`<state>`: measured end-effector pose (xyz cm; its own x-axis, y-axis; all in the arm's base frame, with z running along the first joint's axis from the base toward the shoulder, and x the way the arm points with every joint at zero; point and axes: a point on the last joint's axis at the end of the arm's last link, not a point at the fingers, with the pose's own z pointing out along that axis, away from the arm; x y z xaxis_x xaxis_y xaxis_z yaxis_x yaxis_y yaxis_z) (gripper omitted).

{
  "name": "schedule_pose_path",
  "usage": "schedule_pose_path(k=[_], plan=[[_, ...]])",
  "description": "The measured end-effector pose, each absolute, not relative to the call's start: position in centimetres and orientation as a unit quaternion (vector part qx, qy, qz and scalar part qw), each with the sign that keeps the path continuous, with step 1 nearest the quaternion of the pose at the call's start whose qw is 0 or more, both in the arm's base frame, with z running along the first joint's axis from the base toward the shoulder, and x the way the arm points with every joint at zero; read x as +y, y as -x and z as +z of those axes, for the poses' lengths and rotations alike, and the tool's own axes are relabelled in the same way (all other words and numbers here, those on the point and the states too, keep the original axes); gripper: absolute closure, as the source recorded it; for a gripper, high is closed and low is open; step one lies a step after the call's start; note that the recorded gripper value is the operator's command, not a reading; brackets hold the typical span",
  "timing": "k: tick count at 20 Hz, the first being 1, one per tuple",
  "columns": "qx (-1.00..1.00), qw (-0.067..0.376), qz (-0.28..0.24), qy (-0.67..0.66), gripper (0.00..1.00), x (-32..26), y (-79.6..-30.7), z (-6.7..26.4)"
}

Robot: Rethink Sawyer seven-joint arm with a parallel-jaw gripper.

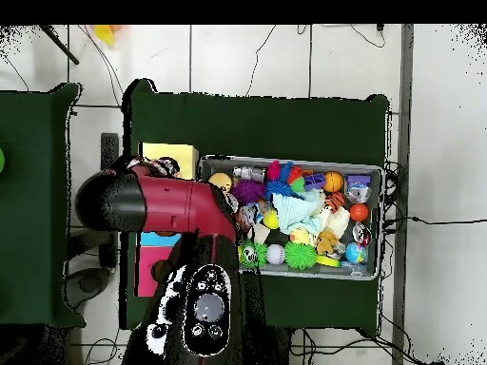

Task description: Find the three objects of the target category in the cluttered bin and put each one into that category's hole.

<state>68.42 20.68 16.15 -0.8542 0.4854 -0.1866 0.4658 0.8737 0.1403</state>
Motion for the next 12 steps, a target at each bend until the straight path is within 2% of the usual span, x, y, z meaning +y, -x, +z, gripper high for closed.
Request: schedule_pose_path(k=[7,12], plan=[[0.962,0.108,0.05,-0.246,1.0,20.4,-68.8,19.8],[0.962,0.113,0.049,-0.244,1.0,20.1,-68.9,20.9]])
